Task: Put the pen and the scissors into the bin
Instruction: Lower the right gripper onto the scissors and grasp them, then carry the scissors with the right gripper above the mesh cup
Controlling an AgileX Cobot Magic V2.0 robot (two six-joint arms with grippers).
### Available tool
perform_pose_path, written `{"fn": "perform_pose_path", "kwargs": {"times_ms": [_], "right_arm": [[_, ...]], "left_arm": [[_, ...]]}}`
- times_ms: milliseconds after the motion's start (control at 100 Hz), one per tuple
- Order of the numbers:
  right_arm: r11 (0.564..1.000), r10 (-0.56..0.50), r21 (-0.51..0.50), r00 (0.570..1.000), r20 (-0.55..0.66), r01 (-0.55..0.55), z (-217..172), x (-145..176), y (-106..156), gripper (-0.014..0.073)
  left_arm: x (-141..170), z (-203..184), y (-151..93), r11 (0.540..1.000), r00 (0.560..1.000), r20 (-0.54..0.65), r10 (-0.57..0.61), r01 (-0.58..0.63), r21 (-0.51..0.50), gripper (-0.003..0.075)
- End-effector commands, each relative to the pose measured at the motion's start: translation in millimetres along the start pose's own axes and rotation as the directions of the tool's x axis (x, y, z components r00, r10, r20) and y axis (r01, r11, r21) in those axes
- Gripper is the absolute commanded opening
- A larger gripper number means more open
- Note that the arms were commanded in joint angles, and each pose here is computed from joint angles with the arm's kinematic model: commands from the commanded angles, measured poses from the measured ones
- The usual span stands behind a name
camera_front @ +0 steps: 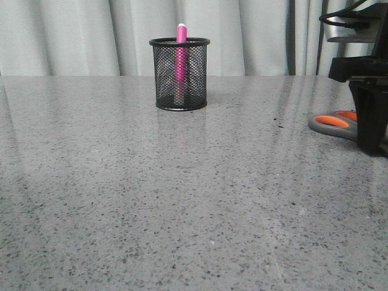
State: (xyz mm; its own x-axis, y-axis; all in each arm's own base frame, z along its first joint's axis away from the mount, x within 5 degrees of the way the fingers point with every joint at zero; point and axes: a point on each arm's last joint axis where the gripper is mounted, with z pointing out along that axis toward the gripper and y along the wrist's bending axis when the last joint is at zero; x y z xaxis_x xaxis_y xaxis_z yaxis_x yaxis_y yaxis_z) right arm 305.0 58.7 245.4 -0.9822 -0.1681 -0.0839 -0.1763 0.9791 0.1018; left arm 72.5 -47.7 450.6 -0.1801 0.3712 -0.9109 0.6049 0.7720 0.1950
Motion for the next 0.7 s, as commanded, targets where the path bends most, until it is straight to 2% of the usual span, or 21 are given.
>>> {"fn": "perform_pose_path", "kwargs": {"times_ms": [0, 60, 130, 300, 420, 490, 570, 630, 690], "right_arm": [[1.000, 0.016, -0.026, 0.996, 0.089, -0.013, 4.4, -12.8, 0.0, 0.0366], [0.999, 0.018, -0.027, 0.998, 0.066, -0.017, 10.8, -14.2, -0.5, 0.0337], [0.999, 0.020, -0.028, 0.999, 0.037, -0.019, 16.6, -14.6, -1.0, 0.0257], [0.999, 0.021, -0.029, 1.000, 0.019, -0.021, 20.7, -15.0, -1.4, -0.0073], [0.999, 0.020, -0.028, 0.999, 0.042, -0.019, 17.5, -17.0, -1.1, -0.0066], [1.000, 0.016, -0.028, 0.992, 0.125, -0.013, 1.1, -22.2, 0.4, -0.0066], [0.999, 0.018, -0.048, 0.952, 0.305, -0.003, -33.8, -32.2, 6.9, -0.0066], [0.998, 0.001, -0.051, 0.894, 0.448, 0.024, -65.7, -36.7, 15.6, -0.0066], [0.997, -0.030, -0.041, 0.812, 0.583, 0.067, -97.1, -41.8, 26.2, -0.0066]], "left_arm": [[-12.1, -4.1, 3.1, 0.999, 0.995, 0.102, -0.018, 0.021, -0.031, -0.0019], [-12.5, -4.1, 3.2, 0.999, 0.994, 0.106, -0.018, 0.021, -0.033, -0.0019], [-12.8, -3.7, 3.6, 0.999, 0.993, 0.113, -0.018, 0.022, -0.036, -0.0019], [-8.8, 0.7, 3.5, 0.999, 0.995, 0.098, -0.023, 0.026, -0.033, -0.0019], [-5.8, 3.7, 3.2, 0.999, 0.996, 0.086, -0.026, 0.029, -0.029, -0.0019], [-6.0, 3.6, 3.3, 0.999, 0.996, 0.087, -0.026, 0.029, -0.030, -0.0019], [-6.0, 3.6, 3.3, 0.999, 0.996, 0.088, -0.026, 0.029, -0.030, -0.0019], [-6.0, 3.0, 3.2, 0.999, 0.996, 0.090, -0.025, 0.028, -0.031, -0.0019], [-6.2, 2.2, 2.9, 0.999, 0.995, 0.095, -0.026, 0.029, -0.031, -0.0019]]}}
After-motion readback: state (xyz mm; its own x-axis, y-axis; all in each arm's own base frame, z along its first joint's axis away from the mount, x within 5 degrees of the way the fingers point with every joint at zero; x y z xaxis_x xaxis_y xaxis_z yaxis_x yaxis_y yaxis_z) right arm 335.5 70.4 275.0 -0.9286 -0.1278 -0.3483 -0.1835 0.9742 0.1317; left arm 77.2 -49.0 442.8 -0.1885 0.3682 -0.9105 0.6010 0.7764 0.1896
